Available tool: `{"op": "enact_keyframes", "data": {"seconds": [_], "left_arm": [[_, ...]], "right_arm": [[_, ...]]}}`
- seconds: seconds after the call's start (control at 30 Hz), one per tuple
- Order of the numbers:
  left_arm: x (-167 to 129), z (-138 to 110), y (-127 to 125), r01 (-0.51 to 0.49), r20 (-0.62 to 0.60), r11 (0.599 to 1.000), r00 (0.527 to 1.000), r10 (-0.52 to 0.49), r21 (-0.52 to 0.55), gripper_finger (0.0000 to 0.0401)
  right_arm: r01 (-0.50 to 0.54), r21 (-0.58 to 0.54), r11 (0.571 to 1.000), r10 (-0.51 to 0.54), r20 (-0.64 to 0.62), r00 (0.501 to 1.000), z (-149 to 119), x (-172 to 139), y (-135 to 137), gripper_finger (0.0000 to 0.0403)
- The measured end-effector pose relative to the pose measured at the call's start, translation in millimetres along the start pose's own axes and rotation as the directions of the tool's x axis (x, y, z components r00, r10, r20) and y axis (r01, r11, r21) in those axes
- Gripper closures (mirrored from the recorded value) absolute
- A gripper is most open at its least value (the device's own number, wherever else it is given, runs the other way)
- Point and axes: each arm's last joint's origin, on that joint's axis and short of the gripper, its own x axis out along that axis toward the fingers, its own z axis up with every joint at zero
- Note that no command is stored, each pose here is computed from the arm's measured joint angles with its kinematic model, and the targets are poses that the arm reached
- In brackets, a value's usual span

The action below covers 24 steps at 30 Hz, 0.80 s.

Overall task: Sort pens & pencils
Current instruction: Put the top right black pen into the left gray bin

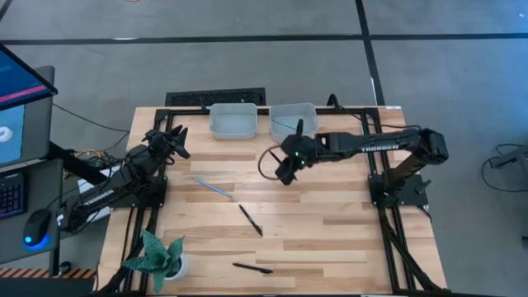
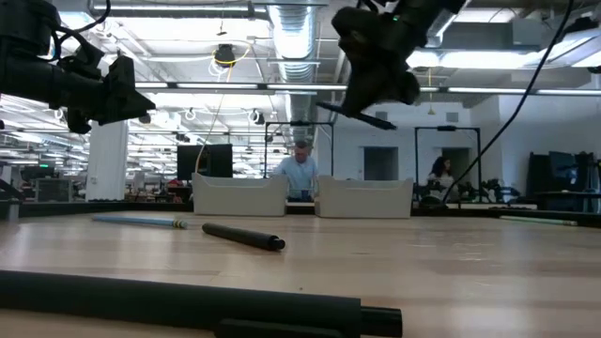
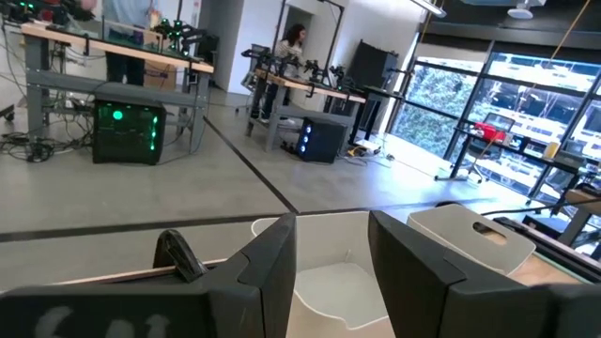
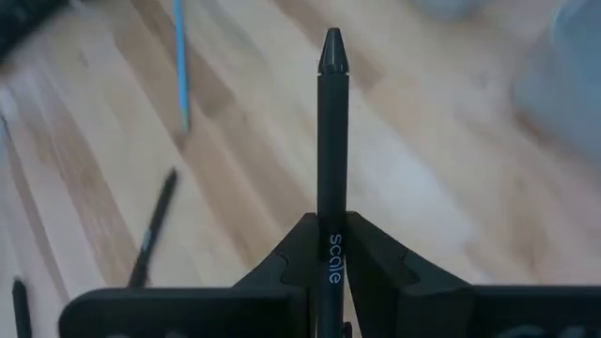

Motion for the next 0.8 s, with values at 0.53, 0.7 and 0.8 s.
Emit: {"op": "enact_keyframes", "data": {"seconds": [0.53,0.7,0.8], "left_arm": [[0,0,0,-0.005,0.001,1.0,1.0,0.005,0.0,0.0275],[0,0,0,-0.005,0.001,1.0,1.0,0.005,0.0,0.0275],[0,0,0,-0.005,0.001,1.0,1.0,0.005,0.0,0.0275]], "right_arm": [[-0.017,-0.129,0.991,0.075,0.465,0.882,72,-18,-32,0.0337],[0.019,-0.178,0.984,0.092,0.593,0.8,88,-26,-39,0.0337],[0.032,-0.18,0.983,0.095,0.654,0.751,96,-31,-44,0.0337]]}}
